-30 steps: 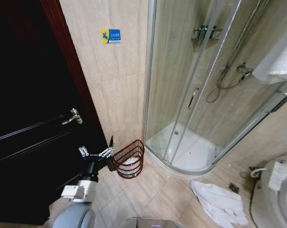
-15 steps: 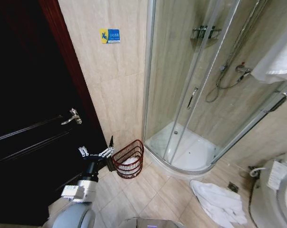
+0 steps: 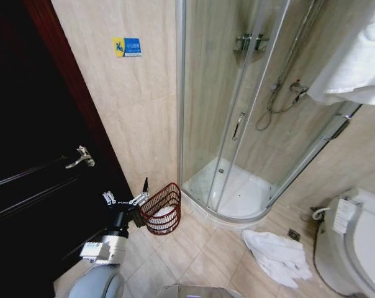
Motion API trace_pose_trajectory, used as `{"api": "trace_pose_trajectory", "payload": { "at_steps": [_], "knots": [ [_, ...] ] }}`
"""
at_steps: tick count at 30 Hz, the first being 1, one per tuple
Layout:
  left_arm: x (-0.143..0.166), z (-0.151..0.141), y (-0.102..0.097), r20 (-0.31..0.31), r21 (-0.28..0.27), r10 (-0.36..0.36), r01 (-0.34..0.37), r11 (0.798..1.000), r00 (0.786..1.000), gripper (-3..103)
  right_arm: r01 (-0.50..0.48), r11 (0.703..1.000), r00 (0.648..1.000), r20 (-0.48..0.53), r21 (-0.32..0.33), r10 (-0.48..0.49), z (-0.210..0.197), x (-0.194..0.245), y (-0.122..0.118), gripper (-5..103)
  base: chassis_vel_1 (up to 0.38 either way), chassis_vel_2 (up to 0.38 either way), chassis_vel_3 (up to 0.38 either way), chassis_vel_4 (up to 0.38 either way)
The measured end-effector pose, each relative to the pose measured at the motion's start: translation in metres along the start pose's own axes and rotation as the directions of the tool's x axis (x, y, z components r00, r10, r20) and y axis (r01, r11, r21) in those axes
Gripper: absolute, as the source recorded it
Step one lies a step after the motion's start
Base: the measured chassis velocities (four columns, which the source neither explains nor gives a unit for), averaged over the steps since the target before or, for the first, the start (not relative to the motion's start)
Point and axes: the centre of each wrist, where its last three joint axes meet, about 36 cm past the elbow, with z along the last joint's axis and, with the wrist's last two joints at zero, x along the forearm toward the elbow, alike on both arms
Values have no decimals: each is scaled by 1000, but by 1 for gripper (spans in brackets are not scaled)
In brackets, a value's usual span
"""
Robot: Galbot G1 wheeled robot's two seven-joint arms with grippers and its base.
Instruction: Discard the used towel into the hamper.
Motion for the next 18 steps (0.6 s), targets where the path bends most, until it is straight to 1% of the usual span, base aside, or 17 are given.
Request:
{"api": "trace_pose_trajectory", "payload": {
  "at_steps": [6,9,14,18],
  "knots": [
    [0,0,0,0,0,0,0,1000,1000,100,6,1000,1000,-7,-4,-6,1,2,0,100,0,0,0,0],
    [0,0,0,0,0,0,0,1000,1000,100,9,1000,1000,-7,-6,-9,1,3,1,100,-53,-69,66,68],
    [0,0,0,0,0,0,0,1000,1000,100,11,1000,1000,-7,-6,-11,2,4,0,100,-144,-134,139,141],
    [0,0,0,0,0,0,0,1000,1000,100,12,1000,1000,-9,-6,-12,2,4,0,100,-188,-196,168,173]
  ]
}}
